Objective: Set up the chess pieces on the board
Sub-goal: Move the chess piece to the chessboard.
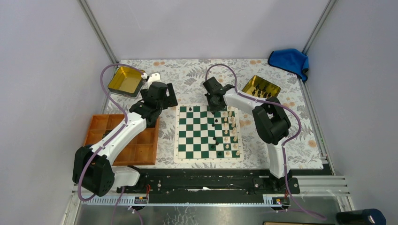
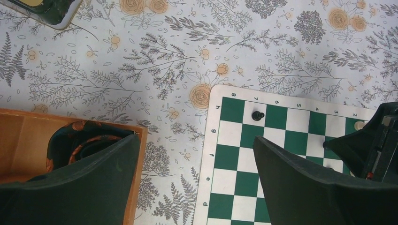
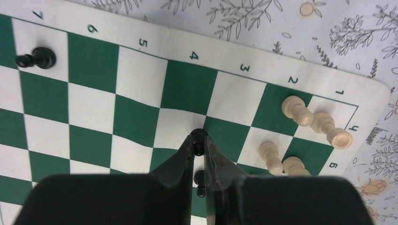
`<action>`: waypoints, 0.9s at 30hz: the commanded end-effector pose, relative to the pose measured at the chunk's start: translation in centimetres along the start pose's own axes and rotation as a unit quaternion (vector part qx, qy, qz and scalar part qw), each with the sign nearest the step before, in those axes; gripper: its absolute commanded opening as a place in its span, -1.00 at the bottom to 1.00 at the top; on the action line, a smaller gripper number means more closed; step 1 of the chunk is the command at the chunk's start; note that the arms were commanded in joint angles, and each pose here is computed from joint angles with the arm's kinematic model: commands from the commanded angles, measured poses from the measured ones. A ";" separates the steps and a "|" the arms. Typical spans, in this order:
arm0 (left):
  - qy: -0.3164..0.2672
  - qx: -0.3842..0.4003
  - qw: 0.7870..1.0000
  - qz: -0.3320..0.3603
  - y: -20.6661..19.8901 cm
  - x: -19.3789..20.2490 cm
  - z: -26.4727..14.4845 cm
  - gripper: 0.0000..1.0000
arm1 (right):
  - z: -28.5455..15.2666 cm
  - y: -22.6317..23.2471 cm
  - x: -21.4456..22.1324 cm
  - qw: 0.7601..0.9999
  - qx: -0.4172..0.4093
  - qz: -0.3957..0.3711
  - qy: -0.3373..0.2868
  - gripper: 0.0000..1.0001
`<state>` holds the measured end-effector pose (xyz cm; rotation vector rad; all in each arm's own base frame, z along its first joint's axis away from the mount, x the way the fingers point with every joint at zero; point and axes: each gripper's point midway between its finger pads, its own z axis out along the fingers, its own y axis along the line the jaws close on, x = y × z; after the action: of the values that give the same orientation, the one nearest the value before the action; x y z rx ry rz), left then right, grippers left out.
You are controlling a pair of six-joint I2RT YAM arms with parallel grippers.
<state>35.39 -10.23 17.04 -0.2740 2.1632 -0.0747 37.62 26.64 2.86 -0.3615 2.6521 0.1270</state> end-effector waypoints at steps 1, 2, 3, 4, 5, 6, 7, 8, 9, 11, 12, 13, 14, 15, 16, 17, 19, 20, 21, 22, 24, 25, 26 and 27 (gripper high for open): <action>-0.043 0.004 0.999 -0.005 -0.2 -2.9 -0.8 0.97 | -1.0 0.3 -2.3 1.000 -0.007 -0.001 -0.020 -0.88; -0.045 0.004 0.999 -0.006 -0.2 -3.0 -0.9 0.97 | -1.1 0.3 -2.5 1.000 -0.007 -0.002 -0.021 -0.89; -0.047 0.004 0.999 -0.006 -0.1 -3.1 -1.0 0.97 | -1.3 0.4 -2.8 1.000 -0.009 -0.002 -0.024 -0.89; -0.049 0.003 0.999 -0.006 0.0 -3.2 -1.1 0.98 | -1.4 0.5 -3.1 1.000 -0.011 -0.001 -0.025 -0.90; -0.051 0.002 0.999 -0.006 0.1 -3.2 -1.2 0.98 | -1.6 0.7 -3.2 1.000 -0.014 -0.002 -0.027 -0.90; -0.053 0.002 0.999 -0.007 0.2 -3.2 -1.4 0.98 | -1.7 0.8 -3.3 1.000 -0.016 -0.002 -0.027 -0.90; -0.056 0.001 0.998 -0.008 0.3 -3.3 -1.6 0.98 | -1.8 1.0 -3.5 0.999 -0.019 -0.003 -0.028 -0.90; -0.058 0.000 0.998 -0.008 0.4 -3.3 -1.7 0.97 | -1.9 1.1 -3.6 0.999 -0.020 -0.003 -0.029 -0.91; -0.059 -0.001 0.998 -0.008 0.5 -3.3 -1.8 0.97 | -2.0 1.4 -3.7 0.999 -0.021 -0.005 -0.030 -0.91; -0.063 -0.001 0.998 -0.010 0.7 -3.4 -2.0 0.98 | -2.2 1.9 -3.8 0.999 -0.024 -0.010 -0.031 -0.91; -0.064 -0.001 0.998 -0.011 0.7 -3.4 -2.1 0.98 | -2.2 2.3 -3.9 0.999 -0.026 -0.013 -0.031 -0.91; -0.065 -0.001 0.998 -0.013 0.8 -3.4 -2.2 0.97 | -2.2 2.6 -3.9 0.999 -0.026 -0.016 -0.030 -0.91; -0.066 -0.001 0.998 -0.013 0.8 -3.3 -2.3 0.97 | -2.3 3.0 -4.0 0.999 -0.028 -0.019 -0.031 -0.92; -0.067 0.000 0.998 -0.014 0.9 -3.4 -2.4 0.98 | -2.3 3.5 -3.9 0.999 -0.029 -0.024 -0.030 -0.92; -0.068 -0.001 0.998 -0.014 1.0 -3.3 -2.5 0.98 | -2.3 3.9 -4.0 0.999 -0.030 -0.027 -0.031 -0.93; -0.070 -0.001 0.997 -0.015 1.1 -3.4 -2.6 0.98 | -2.3 4.3 -4.0 0.999 -0.032 -0.031 -0.029 -0.93; -0.072 -0.002 0.997 -0.016 1.3 -3.3 -2.8 0.98 | -2.4 5.3 -4.2 0.998 -0.036 -0.038 -0.030 -0.93; -0.072 -0.002 0.997 -0.017 1.4 -3.2 -2.9 0.98 | -2.3 5.8 -4.1 0.998 -0.037 -0.042 -0.029 -0.94; -0.073 -0.002 0.997 -0.018 1.5 -3.2 -3.0 0.98 | -2.3 6.3 -4.2 0.998 -0.040 -0.045 -0.030 -0.94; -0.074 -0.002 0.997 -0.019 1.6 -3.2 -3.1 0.97 | -2.2 6.7 -4.2 0.998 -0.041 -0.048 -0.028 -0.94; -0.074 -0.002 0.997 -0.020 1.7 -3.1 -3.3 0.98 | -2.2 7.6 -4.3 0.997 -0.047 -0.053 -0.028 -0.95; -0.074 -0.001 0.997 -0.021 1.8 -3.0 -3.5 0.98 | -2.1 8.0 -4.3 0.997 -0.049 -0.055 -0.028 -0.95; -0.074 0.000 0.997 -0.023 1.8 -2.9 -3.5 0.98 | -2.0 8.5 -4.2 0.997 -0.052 -0.058 -0.027 -0.95; -0.073 0.002 0.997 -0.024 1.8 -2.8 -3.6 0.98 | -1.8 8.9 -4.2 0.996 -0.054 -0.060 -0.026 -0.95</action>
<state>33.75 -8.78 20.37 -0.2937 2.0553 -0.0915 38.29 34.03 5.68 -0.4984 2.5881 0.2054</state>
